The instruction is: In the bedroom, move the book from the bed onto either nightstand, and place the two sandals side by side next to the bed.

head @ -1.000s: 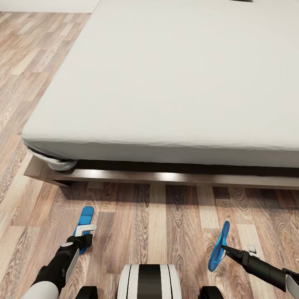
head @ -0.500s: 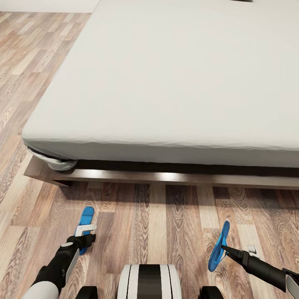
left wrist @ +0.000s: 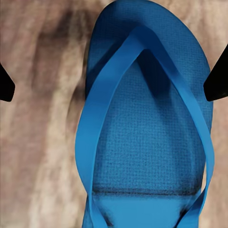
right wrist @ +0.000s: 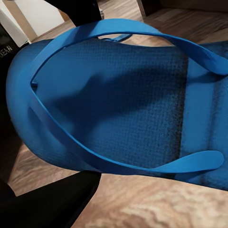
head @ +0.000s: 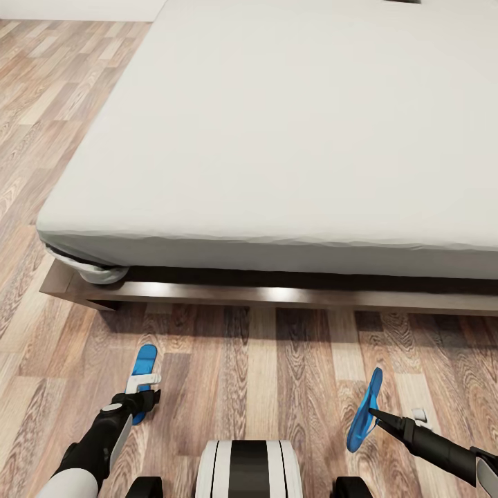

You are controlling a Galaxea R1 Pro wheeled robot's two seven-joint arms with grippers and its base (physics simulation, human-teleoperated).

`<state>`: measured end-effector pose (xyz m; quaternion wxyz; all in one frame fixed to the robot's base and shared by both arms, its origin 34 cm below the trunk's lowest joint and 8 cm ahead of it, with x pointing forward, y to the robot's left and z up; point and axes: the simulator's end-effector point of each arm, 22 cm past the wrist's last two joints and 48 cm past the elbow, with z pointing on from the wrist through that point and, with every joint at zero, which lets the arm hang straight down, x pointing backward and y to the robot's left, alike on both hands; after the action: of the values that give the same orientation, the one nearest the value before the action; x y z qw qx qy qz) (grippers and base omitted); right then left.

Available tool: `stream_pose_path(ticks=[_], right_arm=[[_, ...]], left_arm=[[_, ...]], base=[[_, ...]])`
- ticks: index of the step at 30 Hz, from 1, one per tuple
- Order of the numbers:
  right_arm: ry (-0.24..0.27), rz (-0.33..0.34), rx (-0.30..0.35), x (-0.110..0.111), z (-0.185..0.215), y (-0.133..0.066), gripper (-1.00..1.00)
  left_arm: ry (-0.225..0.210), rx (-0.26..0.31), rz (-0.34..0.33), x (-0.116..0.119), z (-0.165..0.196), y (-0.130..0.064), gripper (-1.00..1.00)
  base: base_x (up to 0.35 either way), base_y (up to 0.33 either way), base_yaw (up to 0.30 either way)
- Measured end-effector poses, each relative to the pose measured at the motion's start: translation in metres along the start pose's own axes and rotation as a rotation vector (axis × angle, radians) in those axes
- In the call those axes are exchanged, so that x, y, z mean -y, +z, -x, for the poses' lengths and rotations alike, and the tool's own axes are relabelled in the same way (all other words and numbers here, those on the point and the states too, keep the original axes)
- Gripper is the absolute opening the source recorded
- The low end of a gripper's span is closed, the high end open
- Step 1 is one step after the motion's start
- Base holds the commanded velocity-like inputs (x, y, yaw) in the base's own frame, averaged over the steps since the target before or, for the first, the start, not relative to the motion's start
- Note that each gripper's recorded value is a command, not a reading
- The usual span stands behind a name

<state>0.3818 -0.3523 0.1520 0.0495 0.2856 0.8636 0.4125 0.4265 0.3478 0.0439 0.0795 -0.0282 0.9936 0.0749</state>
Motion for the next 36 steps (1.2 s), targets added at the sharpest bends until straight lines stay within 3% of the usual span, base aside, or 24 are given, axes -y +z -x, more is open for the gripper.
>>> stream_pose_path(ticks=[7,31,36], right_arm=[[0.000,0.000,0.000,0.000,0.000,0.000,-1.00],[-0.067,0.053,0.050,-0.039,0.022,-0.012,-1.00],[-0.067,0.052,0.048,-0.039,0.021,-0.012,-1.00]], left_arm=[[0.001,0.000,0.000,0.000,0.000,0.000,1.00],[-0.014,0.096,-0.003,-0.003,0.048,-0.031,1.00],[-0.017,0.095,-0.010,-0.003,0.048,-0.031,1.00]], base=[[0.000,0.000,0.000],[0.000,0.000,0.000],[0.000,0.000,0.000]])
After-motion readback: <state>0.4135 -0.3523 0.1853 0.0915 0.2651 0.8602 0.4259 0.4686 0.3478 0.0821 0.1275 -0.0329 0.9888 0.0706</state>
